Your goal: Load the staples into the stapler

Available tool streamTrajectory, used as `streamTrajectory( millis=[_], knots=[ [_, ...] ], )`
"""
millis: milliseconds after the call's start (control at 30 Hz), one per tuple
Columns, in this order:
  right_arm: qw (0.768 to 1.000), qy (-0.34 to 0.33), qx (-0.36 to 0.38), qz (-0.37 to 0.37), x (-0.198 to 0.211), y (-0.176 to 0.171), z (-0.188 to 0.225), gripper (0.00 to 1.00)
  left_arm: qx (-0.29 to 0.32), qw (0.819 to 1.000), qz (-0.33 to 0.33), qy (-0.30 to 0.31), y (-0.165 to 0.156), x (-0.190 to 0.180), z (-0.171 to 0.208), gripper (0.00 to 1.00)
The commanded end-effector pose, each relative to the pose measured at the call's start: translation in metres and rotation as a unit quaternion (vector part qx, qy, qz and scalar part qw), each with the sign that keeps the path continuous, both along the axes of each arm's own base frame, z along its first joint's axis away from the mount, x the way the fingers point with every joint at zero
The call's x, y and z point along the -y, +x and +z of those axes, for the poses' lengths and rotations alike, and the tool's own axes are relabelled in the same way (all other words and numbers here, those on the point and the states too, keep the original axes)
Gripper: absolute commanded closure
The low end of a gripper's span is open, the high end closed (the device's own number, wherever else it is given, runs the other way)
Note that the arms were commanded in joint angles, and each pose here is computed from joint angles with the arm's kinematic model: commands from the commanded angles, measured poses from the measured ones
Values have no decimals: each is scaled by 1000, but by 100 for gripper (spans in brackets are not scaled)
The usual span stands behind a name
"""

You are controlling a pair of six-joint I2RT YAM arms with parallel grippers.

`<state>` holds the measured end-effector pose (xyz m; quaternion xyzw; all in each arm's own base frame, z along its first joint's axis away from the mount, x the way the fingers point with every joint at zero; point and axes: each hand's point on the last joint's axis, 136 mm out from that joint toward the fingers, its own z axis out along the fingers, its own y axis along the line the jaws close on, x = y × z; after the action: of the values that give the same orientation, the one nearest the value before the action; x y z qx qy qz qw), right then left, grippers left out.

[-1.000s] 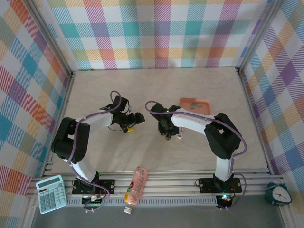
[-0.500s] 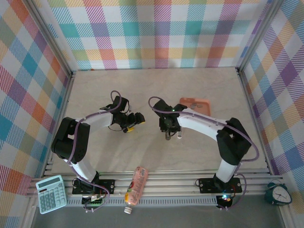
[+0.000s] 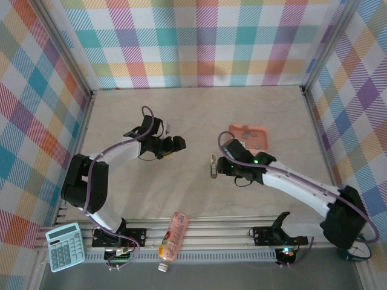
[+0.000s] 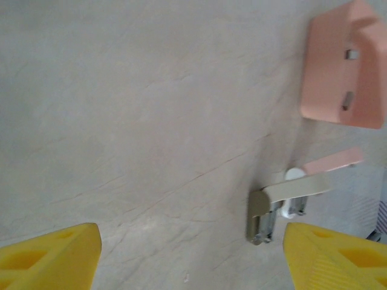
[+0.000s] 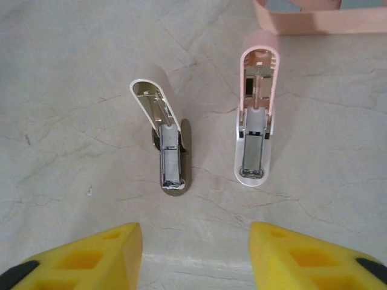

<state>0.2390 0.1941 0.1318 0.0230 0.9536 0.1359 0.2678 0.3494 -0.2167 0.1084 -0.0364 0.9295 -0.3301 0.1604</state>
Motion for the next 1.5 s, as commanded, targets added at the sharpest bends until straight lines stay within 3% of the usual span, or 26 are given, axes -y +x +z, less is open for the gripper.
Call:
streamTrajectory(
  millis=[0,233,400,533,667,833,1067,1467],
  knots=[
    [997,57,54,-10,3,4,16,44,61,998,-33,-5,11,13,39,21],
    [990,119,82,-1,17,-14,18,39,68,990,-123,-7,18,67,55,25],
    [990,123,62,-9,29,-26,7,39,34,983,-178,-9,13,109,33,28],
    [984,167,51,-20,24,-31,-5,39,11,978,-206,3,11,134,8,28],
    [982,189,25,-15,16,-36,-19,39,-11,975,-221,2,12,153,-10,35],
    [984,175,3,-7,16,-40,-26,39,-24,973,-230,3,12,166,-23,36],
    [983,180,-12,-13,21,-45,-32,39,-50,967,-250,-9,-13,176,-30,42],
    [981,191,-18,-17,23,-48,-35,39,-47,965,-259,-17,-34,172,-16,43]
  ],
)
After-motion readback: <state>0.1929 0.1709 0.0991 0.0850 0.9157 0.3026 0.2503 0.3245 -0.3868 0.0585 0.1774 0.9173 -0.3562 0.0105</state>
